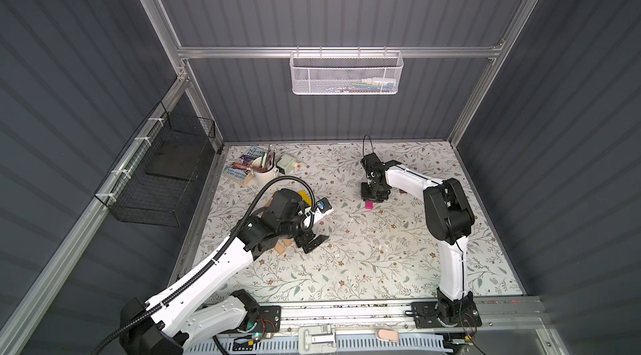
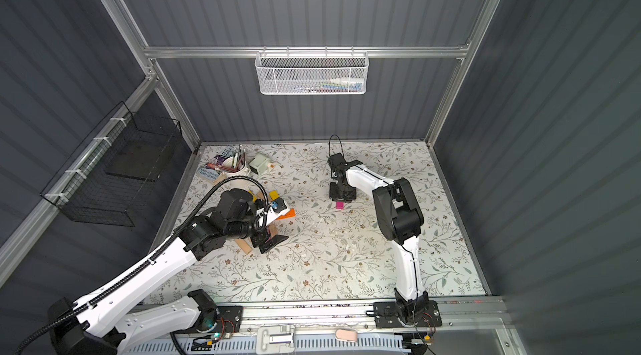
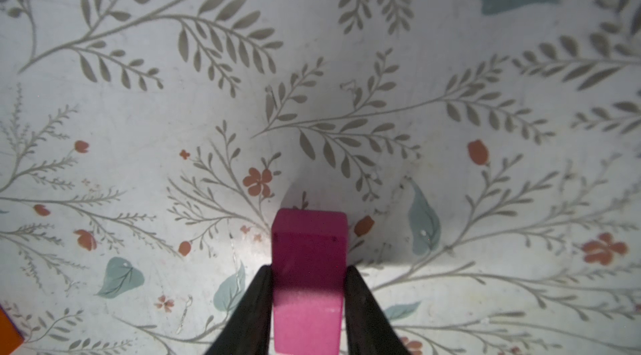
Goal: Assemble the letter k with building blocks
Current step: Pick up the building block from the center of the board, then assemble the building block at the center of the board.
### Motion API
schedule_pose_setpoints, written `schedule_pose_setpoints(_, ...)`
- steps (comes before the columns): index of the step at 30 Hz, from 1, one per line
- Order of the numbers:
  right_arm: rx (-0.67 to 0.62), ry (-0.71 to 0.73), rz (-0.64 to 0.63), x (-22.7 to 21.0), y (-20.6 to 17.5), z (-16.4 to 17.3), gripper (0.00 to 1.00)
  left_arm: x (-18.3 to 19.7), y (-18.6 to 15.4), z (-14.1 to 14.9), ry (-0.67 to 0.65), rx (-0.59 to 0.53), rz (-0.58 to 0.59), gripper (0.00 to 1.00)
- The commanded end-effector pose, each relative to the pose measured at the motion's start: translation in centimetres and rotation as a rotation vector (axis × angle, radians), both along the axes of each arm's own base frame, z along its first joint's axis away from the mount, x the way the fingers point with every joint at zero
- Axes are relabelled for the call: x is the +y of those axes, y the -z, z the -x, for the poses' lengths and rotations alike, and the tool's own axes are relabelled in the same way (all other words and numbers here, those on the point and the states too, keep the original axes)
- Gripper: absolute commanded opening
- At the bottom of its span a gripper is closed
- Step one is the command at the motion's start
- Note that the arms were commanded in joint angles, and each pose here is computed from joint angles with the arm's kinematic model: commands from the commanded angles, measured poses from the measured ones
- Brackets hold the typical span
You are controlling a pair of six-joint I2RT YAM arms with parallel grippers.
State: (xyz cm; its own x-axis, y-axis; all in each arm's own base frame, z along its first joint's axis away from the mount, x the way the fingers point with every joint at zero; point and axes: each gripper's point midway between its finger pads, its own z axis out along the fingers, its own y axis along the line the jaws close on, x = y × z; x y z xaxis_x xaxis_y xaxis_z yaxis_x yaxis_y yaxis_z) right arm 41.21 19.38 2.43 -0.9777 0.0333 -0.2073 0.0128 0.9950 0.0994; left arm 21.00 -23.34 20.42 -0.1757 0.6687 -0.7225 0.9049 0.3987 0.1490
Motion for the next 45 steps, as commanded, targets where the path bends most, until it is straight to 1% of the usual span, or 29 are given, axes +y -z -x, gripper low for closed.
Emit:
schedule_pose_setpoints(1,0.033,-0.008,0.027,-0.1,0.9,0.3,0.4,0.3,0.8,0.3,0.01,0.013,-0.031,0.99)
schedule_pose_setpoints(2,0.034,-0.011,0.029,-0.1,0.9,0.2,0.4,0.3,0.8,0.3,0.009,0.013,-0.032,1.0)
schedule_pose_setpoints(5,0.029,-0.011,0.036,-0.2,0.8,0.0,0.35,0.4,1.0,0.3,0.009,0.017,-0.035,1.0)
schedule_pose_setpoints(12,0.04,-0.024,0.054,-0.3,1.3,-0.1,0.35,0.5,1.1,0.3,0.007,0.019,-0.04,1.0)
schedule_pose_setpoints(18,0.057,-0.07,0.082,-0.6,1.7,0.2,0.31,0.4,1.1,0.3,0.008,0.021,-0.038,1.0)
schedule_pose_setpoints(22,0.031,-0.099,0.102,-1.1,0.6,0.1,0.29,0.3,1.1,0.3,0.008,0.024,-0.034,0.99)
schedule_pose_setpoints(27,-0.036,-0.114,0.083,-2.0,-2.7,0.0,0.29,0.0,1.0,0.4,0.015,0.035,-0.019,1.0)
schedule_pose_setpoints(33,-0.084,-0.095,0.043,-5.9,-5.5,1.0,0.31,-0.1,0.9,0.3,0.008,0.026,-0.004,1.0)
schedule_pose_setpoints(37,-0.077,-0.06,0.004,-9.5,-5.4,2.3,0.31,-0.1,0.6,0.4,0.013,0.022,0.005,1.0)
schedule_pose_setpoints(41,-0.064,-0.027,0.037,-12.8,-4.9,3.2,0.32,-0.3,0.5,0.5,0.019,0.023,0.015,0.99)
schedule_pose_setpoints(45,-0.041,0.003,0.061,-15.2,-3.9,3.5,0.32,-0.3,0.4,0.6,0.022,0.024,0.018,1.0)
